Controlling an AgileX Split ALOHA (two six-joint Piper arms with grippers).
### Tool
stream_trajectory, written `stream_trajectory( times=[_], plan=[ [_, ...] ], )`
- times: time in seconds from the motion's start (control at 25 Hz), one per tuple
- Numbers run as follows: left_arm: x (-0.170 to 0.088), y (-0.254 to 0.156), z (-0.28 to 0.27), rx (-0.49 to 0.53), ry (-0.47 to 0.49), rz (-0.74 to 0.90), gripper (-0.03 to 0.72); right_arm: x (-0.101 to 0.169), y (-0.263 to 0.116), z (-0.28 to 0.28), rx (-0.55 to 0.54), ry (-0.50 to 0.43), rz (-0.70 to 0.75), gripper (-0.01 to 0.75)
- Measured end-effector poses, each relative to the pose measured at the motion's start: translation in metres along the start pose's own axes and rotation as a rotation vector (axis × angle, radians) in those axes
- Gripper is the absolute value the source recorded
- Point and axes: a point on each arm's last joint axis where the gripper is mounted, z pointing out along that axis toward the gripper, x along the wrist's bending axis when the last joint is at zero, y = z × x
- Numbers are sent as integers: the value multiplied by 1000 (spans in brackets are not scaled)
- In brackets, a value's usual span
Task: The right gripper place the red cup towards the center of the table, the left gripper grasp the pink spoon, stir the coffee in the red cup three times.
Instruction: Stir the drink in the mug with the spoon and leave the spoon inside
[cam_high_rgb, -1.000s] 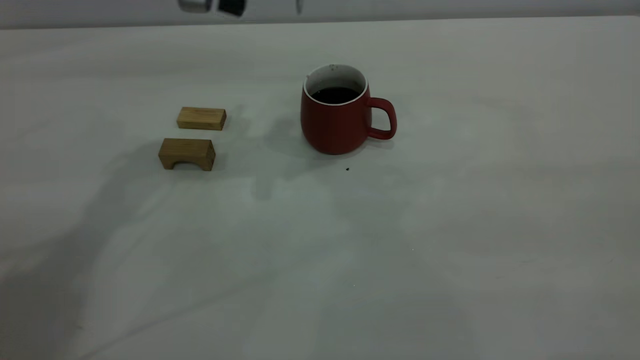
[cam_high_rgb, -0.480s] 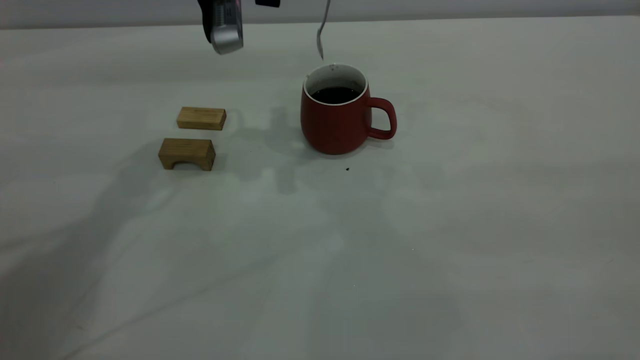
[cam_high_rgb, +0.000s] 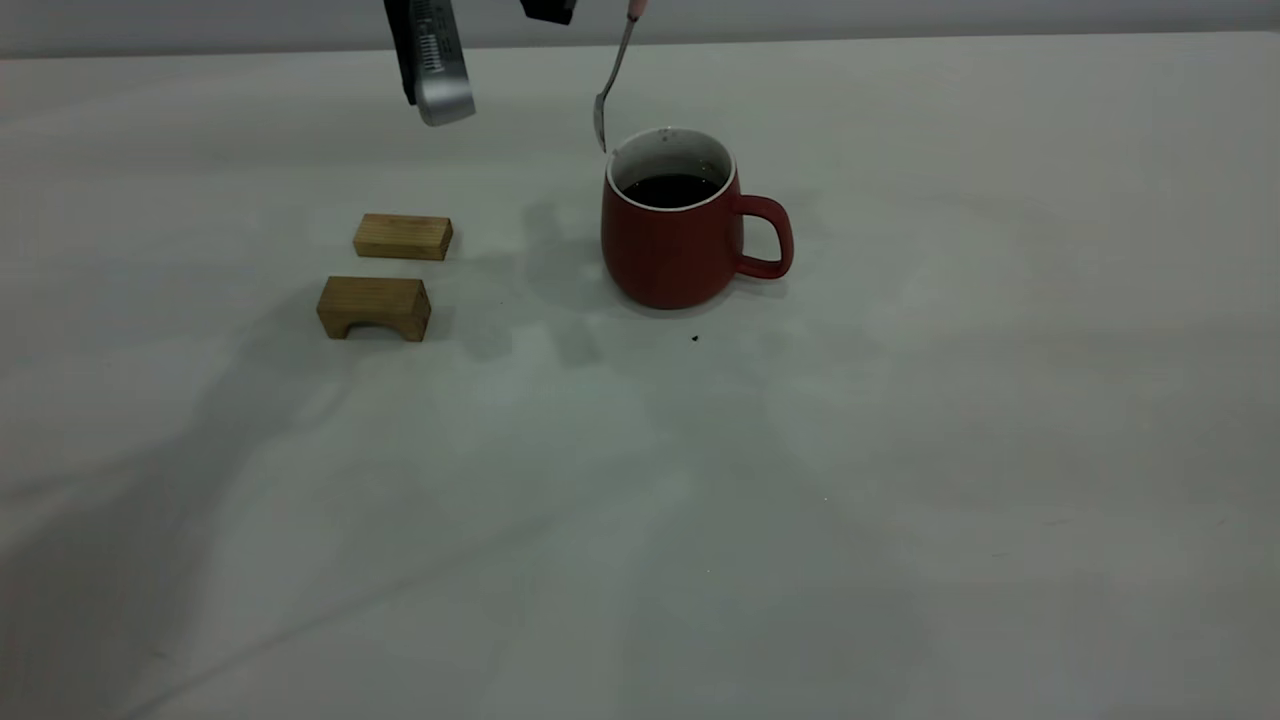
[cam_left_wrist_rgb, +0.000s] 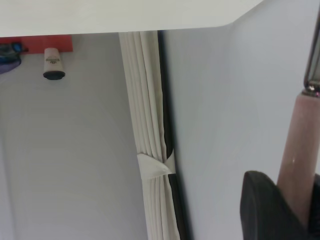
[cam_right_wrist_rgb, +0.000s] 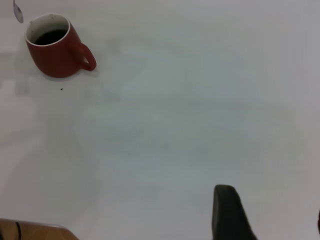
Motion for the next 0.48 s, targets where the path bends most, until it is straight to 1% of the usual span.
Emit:
stream_trajectory(
  times=[0.12, 0.28, 0.48],
  plan=[
    [4, 2, 7, -10, 10, -15, 169, 0, 0, 0, 0, 1, 0, 460],
    [5, 11, 22, 8, 46, -47, 169, 0, 0, 0, 0, 2, 1, 460],
    [6, 31, 41, 1, 73, -79, 169, 0, 0, 0, 0, 3, 1, 460]
  ],
)
